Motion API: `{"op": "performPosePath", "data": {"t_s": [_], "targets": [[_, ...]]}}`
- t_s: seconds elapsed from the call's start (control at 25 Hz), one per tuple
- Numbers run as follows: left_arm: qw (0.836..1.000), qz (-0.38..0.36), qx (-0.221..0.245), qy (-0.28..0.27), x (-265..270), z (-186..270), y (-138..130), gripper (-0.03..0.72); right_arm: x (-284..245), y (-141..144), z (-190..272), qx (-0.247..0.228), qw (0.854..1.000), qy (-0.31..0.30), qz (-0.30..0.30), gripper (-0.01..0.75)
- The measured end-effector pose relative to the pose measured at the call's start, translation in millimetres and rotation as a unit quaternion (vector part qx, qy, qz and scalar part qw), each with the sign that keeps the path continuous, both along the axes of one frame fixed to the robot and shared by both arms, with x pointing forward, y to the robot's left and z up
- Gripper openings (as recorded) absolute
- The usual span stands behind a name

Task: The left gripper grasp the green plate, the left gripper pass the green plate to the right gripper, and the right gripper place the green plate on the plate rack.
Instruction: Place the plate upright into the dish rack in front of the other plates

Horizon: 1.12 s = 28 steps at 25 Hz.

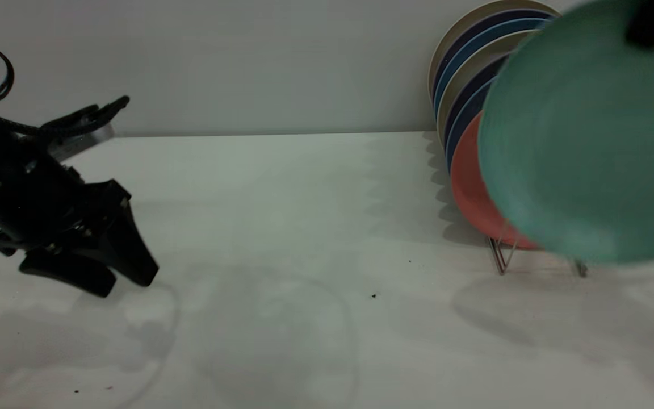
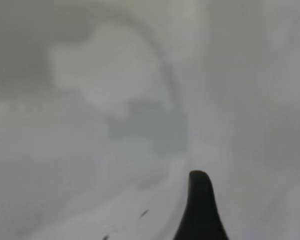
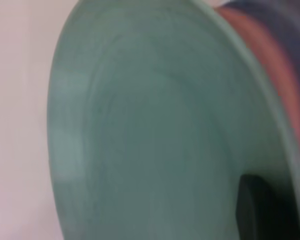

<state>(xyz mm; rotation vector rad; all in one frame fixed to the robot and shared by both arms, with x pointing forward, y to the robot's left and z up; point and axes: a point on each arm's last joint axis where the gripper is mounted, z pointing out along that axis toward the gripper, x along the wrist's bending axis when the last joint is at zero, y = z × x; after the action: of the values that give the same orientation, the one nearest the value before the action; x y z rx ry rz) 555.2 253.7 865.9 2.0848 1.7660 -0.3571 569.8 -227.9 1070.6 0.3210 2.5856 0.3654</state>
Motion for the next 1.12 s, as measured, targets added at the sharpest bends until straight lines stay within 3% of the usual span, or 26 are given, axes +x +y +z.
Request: {"op": "performPosePath", "data": {"t_s": [0.28,0.56,1.12], "targets": [[0.999,0.001,0.031,0.019,-3,-2,5,0.582,13,3,4,-0.051,0.997,-0.050,0.022,0.059],[0.999,0.002,0.032,0.019,-3,-3,5,0.584,20,5,7,-0.059,0.993,-0.093,0.038,0.059],[0.999,0.003,0.035,0.015,-2,-2,6,0.584,42,10,-17,-0.070,0.990,-0.108,0.057,0.059]]}}
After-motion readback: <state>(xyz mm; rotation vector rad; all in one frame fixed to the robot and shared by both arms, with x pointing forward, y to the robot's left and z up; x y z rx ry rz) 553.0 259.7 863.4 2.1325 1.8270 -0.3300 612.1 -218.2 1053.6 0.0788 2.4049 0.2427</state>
